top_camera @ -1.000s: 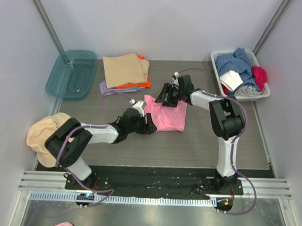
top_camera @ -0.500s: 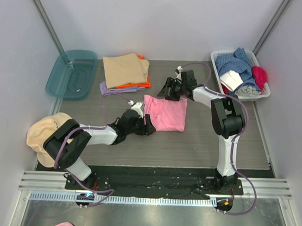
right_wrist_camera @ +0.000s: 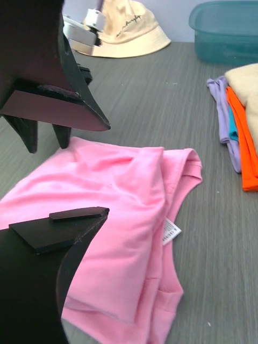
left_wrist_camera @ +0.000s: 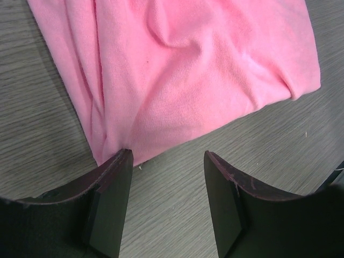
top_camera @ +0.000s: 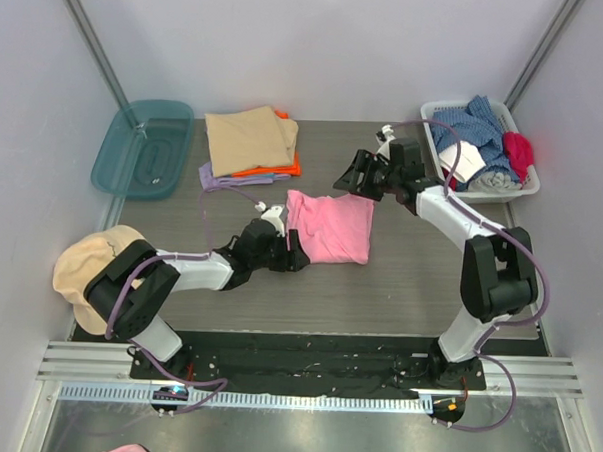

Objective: Fold and stack the t-shirts
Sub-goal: Fold the tshirt

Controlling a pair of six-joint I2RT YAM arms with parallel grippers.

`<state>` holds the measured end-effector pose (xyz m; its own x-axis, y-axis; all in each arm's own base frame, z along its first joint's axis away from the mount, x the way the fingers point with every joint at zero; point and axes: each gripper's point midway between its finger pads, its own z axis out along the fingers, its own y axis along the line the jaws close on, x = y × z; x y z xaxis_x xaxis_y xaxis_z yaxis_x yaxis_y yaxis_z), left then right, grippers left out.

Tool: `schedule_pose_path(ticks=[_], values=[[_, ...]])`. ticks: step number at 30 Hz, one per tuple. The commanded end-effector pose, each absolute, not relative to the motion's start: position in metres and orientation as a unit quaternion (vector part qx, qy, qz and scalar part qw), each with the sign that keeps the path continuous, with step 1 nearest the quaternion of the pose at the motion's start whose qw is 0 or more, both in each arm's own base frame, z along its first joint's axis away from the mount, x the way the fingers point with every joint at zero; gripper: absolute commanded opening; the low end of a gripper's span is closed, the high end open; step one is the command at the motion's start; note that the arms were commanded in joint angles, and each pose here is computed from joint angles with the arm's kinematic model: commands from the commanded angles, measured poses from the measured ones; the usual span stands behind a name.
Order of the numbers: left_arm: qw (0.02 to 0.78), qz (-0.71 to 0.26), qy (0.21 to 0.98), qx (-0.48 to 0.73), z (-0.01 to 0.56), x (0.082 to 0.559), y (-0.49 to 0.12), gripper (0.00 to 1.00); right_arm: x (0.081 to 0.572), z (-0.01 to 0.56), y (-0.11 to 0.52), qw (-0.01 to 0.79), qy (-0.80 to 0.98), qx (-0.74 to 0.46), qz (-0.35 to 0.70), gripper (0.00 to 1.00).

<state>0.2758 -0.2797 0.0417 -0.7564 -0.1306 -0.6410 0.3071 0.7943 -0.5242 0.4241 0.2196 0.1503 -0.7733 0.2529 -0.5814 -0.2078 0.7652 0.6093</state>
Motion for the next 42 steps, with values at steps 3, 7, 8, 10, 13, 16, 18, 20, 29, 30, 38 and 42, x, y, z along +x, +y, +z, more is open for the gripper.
schedule_pose_path(ticks=[3, 7, 8, 10, 13, 16, 18, 20, 29, 30, 38, 42], values=[[0.352, -0.312, 0.881, 0.054, 0.046, 0.282, -0.28, 0.6, 0.4, 0.136, 0.221, 0.322, 0.875, 0.018, 0.362, 0.67], [0.352, -0.309, 0.882, 0.055, 0.046, 0.283, -0.28, 0.59, 0.4, 0.114, 0.218, 0.309, 0.884, 0.03, 0.349, 0.67], [0.352, -0.31, 0.881, 0.055, 0.047, 0.283, -0.28, 0.59, 0.401, 0.109, 0.215, 0.309, 0.887, 0.035, 0.342, 0.67], [0.354, -0.306, 0.882, 0.056, 0.047, 0.283, -0.278, 0.59, 0.405, 0.107, 0.21, 0.318, 0.889, 0.042, 0.326, 0.66], [0.353, -0.304, 0.883, 0.054, 0.045, 0.282, -0.276, 0.59, 0.41, 0.1, 0.202, 0.32, 0.894, 0.049, 0.31, 0.67], [0.351, -0.301, 0.885, 0.054, 0.044, 0.281, -0.275, 0.59, 0.415, 0.094, 0.185, 0.325, 0.899, 0.068, 0.286, 0.67], [0.358, -0.301, 0.882, 0.054, 0.05, 0.282, -0.274, 0.58, 0.421, 0.093, 0.171, 0.333, 0.901, 0.083, 0.266, 0.67], [0.358, -0.289, 0.886, 0.053, 0.054, 0.281, -0.269, 0.58, 0.426, 0.094, 0.163, 0.339, 0.902, 0.087, 0.253, 0.67], [0.39, -0.256, 0.883, 0.049, 0.08, 0.276, -0.244, 0.61, 0.428, 0.084, 0.15, 0.322, 0.909, 0.092, 0.248, 0.66], [0.39, -0.252, 0.884, 0.049, 0.078, 0.276, -0.243, 0.61, 0.428, 0.081, 0.152, 0.318, 0.91, 0.09, 0.25, 0.66], [0.378, -0.241, 0.892, 0.048, 0.052, 0.278, -0.243, 0.6, 0.427, 0.073, 0.154, 0.309, 0.913, 0.087, 0.252, 0.66], [0.371, -0.239, 0.896, 0.05, 0.041, 0.279, -0.246, 0.57, 0.427, 0.071, 0.155, 0.306, 0.913, 0.086, 0.254, 0.66]])
